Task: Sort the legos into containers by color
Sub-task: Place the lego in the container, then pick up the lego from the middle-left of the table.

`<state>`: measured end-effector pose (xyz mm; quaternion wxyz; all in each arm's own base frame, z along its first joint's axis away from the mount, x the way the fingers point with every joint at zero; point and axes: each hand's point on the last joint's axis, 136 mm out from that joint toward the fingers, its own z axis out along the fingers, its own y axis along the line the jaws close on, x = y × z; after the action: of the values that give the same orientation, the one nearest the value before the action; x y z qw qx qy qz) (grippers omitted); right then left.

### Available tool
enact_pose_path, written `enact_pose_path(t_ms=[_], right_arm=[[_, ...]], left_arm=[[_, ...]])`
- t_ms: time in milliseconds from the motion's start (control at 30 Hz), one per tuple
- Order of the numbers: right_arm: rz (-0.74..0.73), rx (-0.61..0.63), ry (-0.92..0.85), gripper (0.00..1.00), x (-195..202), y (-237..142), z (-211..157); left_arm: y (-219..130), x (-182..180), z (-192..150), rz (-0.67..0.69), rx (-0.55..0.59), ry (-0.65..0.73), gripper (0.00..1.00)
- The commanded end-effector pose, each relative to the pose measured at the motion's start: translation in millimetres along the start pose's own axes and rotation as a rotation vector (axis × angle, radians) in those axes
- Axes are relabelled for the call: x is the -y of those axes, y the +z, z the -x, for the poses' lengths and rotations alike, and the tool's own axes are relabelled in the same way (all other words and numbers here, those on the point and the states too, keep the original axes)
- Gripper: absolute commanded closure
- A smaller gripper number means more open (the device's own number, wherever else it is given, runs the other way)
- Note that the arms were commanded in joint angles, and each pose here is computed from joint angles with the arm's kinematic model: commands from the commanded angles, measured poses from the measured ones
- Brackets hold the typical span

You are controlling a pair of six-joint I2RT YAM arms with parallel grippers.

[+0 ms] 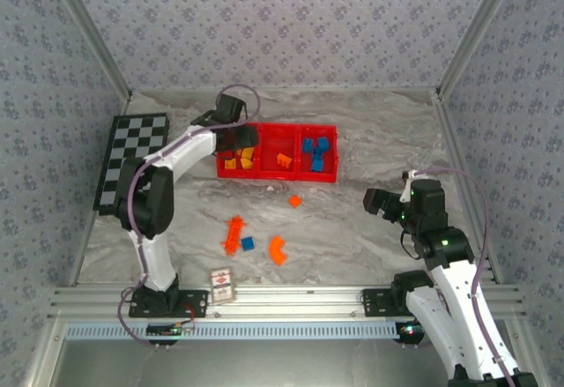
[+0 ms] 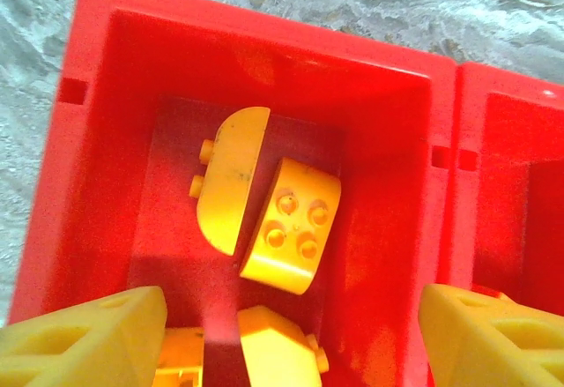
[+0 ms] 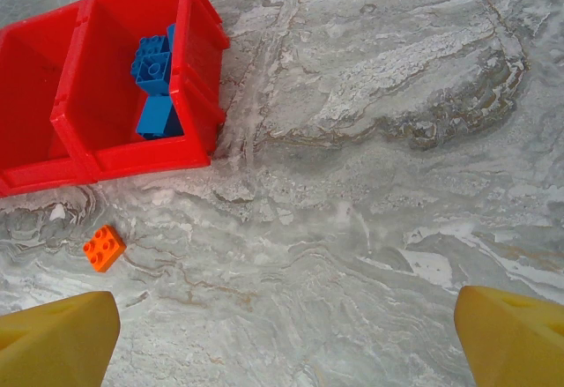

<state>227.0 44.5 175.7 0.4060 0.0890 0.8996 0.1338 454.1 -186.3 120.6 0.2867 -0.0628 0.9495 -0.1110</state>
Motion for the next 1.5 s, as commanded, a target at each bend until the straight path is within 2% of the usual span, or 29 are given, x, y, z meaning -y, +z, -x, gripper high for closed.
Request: enact_pose_path(t_ms=[0, 233, 400, 533, 600, 867, 1000, 1167, 1467], right_arm=[[-0.014, 0.006, 0.014, 0.0, 3, 2, 1], [-0.016, 0.006, 0.015, 0.0, 4, 3, 1], [-0.021, 0.001, 0.016, 0.0, 5, 5, 1], [-0.02, -0.006, 0.016, 0.0, 4, 7, 1], [-0.02, -0.007, 0.016, 0.0, 4, 7, 1], [-0.021, -0.007, 0.016, 0.0, 4, 6, 1], [-0.02, -0.009, 0.017, 0.0, 4, 8, 1], [-0.022, -0.009, 0.016, 0.0, 4, 8, 1], [-0.022, -0.01, 0.017, 0.01, 4, 7, 1]], left_arm=[[-34, 9, 16, -0.064, 0.079, 0.008, 0.24], [-63, 7, -24, -0.075, 0.069, 0.032, 0.21], [-81, 12, -68, -0.064, 0.048, 0.083, 0.11], [-88, 17, -106, -0.052, -0.016, 0.135, 0.02], [-91, 15, -123, -0.032, -0.053, 0.148, 0.0], [-117, -22, -180, 0.122, -0.153, 0.173, 0.02], [-124, -36, -203, 0.152, -0.203, 0.158, 0.03], [-120, -49, -227, 0.164, -0.265, 0.135, 0.08], [-100, -54, -245, 0.199, -0.345, 0.178, 0.2]])
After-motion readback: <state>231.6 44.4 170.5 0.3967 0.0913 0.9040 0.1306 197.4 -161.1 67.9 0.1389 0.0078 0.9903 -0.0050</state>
